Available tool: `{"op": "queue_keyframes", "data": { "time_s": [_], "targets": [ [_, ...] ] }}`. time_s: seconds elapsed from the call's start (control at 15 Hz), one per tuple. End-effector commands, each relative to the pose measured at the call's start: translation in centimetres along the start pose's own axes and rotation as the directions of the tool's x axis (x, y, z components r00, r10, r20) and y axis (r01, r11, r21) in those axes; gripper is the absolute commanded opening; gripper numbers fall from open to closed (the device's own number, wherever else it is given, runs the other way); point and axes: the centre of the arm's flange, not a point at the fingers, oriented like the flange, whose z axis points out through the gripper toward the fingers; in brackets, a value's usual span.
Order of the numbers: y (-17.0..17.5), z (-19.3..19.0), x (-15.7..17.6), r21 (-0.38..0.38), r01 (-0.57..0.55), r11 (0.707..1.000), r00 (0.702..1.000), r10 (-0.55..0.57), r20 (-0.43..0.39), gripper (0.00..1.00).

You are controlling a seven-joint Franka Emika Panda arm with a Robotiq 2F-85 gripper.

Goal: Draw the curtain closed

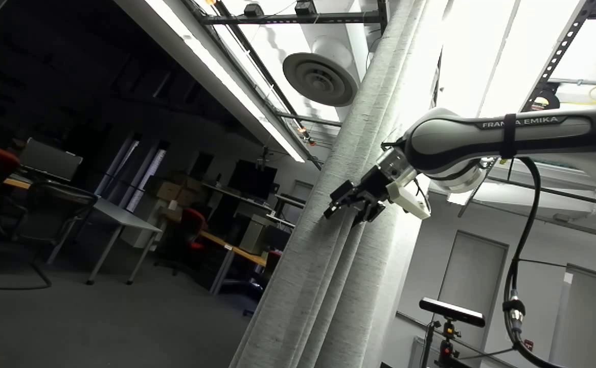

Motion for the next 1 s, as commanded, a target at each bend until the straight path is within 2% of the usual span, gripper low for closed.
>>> {"op": "queue_keyframes", "data": {
  "time_s": [0.0, 0.33, 0.8, 0.87, 0.93],
  "targets": [
    [0.9, -2.3, 2.7, -0.015, 0.011, 1.0, 0.992, -0.013, -0.123, 1.0],
    [1.1, -5.0, 5.1, 0.044, -0.036, 0.998, 0.959, 0.047, -0.281, 1.0],
    [1.0, -7.1, 7.7, 0.111, -0.077, 0.991, 0.912, 0.115, -0.394, 1.0],
    [1.0, -7.3, 7.9, 0.116, -0.078, 0.99, 0.907, 0.119, -0.404, 0.98],
    [0.9, -7.3, 8.1, 0.12, -0.079, 0.99, 0.904, 0.122, -0.409, 0.91]
  ]
}}
